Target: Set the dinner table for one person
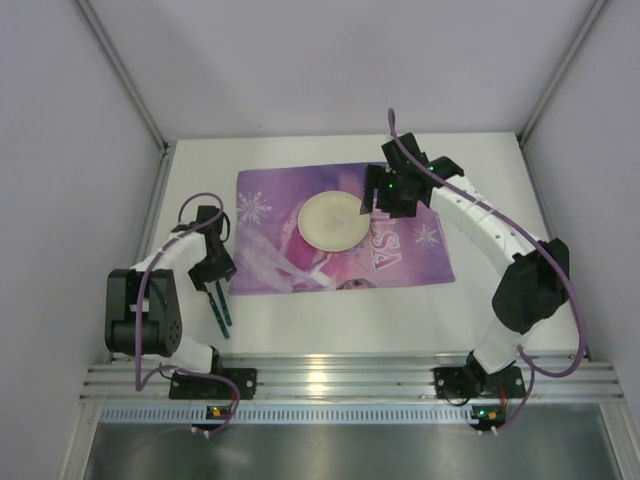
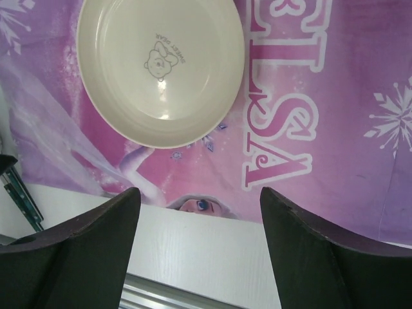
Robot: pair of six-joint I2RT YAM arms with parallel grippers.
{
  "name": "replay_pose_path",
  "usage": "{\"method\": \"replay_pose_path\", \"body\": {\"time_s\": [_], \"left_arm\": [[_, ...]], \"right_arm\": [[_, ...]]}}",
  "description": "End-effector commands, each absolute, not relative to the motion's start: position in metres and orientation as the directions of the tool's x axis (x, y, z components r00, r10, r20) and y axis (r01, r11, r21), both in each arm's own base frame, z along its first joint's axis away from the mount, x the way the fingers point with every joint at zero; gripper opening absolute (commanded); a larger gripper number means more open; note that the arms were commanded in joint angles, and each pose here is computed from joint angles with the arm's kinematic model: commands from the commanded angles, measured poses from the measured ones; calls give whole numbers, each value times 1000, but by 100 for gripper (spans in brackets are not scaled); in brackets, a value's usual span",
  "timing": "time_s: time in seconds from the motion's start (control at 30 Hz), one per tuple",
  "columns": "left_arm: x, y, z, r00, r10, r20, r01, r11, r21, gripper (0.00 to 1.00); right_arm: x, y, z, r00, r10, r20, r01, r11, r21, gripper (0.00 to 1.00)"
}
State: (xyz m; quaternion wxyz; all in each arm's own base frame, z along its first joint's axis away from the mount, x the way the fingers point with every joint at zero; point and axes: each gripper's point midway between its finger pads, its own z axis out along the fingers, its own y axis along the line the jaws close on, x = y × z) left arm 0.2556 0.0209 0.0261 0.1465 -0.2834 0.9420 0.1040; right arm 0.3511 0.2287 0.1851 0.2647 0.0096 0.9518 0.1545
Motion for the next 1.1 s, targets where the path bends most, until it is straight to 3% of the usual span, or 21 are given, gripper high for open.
{"method": "replay_pose_path", "body": {"time_s": [0.0,0.17,0.33,0.67,0.7,0.77,1.07], "left_arm": [[267,23,22,-790,-497,-359,-559,824,88,64],[272,21,6,-802,-499,-328,-554,827,95,57],[274,20,-4,-809,-496,-315,-548,830,102,41],[282,25,-17,-823,-478,-308,-536,832,140,26],[283,26,-20,-824,-479,-301,-536,831,146,12],[293,29,-15,-826,-468,-314,-531,833,156,0],[330,52,39,-842,-358,-404,-476,845,244,0]], "right_arm": [[356,220,215,-814,124,-568,-83,942,326,75],[359,216,210,-828,127,-547,-80,937,339,74],[364,212,208,-830,124,-544,-81,938,337,73],[365,204,205,-833,123,-539,-73,942,328,71],[365,205,205,-835,123,-536,-74,941,331,71],[363,207,204,-838,120,-532,-80,938,337,70],[359,225,217,-837,105,-538,-140,908,394,70]]}}
